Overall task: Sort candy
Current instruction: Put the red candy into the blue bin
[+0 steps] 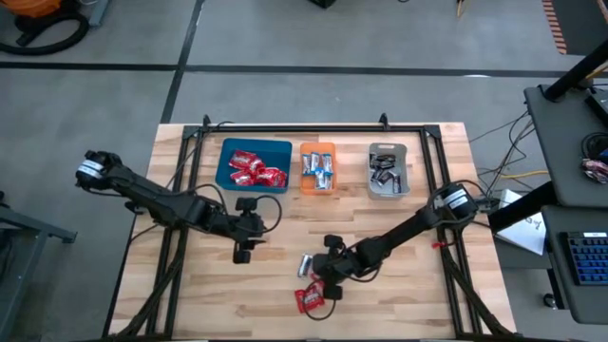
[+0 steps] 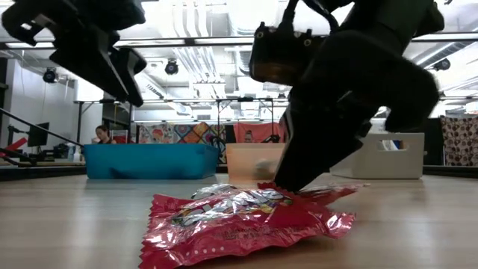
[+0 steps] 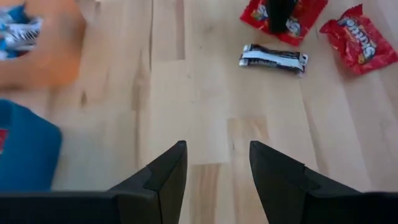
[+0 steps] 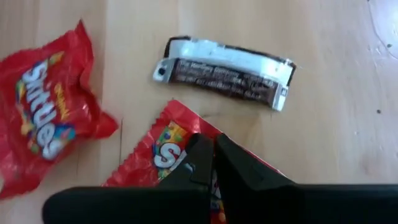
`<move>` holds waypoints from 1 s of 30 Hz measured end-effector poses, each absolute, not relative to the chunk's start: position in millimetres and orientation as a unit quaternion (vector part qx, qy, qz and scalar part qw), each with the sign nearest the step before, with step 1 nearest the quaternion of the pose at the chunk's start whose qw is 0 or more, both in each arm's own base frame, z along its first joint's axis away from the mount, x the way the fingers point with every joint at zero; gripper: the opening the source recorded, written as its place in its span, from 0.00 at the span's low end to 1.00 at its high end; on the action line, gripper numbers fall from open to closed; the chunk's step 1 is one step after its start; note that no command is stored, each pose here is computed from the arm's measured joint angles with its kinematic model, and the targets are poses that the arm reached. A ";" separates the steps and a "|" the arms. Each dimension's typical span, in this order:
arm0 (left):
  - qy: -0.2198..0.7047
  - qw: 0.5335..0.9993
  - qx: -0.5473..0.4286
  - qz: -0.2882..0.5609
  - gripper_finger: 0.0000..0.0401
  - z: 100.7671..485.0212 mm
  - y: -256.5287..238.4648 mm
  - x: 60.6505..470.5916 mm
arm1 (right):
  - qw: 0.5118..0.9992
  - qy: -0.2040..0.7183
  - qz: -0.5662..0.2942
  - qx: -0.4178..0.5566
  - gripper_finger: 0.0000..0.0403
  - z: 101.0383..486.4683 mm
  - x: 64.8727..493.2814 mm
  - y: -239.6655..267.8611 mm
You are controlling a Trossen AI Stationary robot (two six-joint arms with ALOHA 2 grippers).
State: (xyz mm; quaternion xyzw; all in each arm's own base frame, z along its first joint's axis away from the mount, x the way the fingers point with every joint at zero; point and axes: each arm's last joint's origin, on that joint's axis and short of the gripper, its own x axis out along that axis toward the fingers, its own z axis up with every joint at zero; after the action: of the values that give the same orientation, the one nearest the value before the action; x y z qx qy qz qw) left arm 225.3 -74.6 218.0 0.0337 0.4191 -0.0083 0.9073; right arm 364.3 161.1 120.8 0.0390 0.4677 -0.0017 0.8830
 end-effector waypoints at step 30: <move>0.232 0.970 -0.011 -0.068 0.39 188.1 -98.5 217.1 | 0.888 0.438 -0.023 0.135 0.04 173.7 316.9 188.5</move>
State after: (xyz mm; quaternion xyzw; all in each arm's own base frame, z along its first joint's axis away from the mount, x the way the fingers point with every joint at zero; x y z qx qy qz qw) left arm 217.1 -98.5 188.1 -0.0114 0.2315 -0.0680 0.9704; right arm 316.9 188.5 173.7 0.1347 0.4384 -0.0234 0.8883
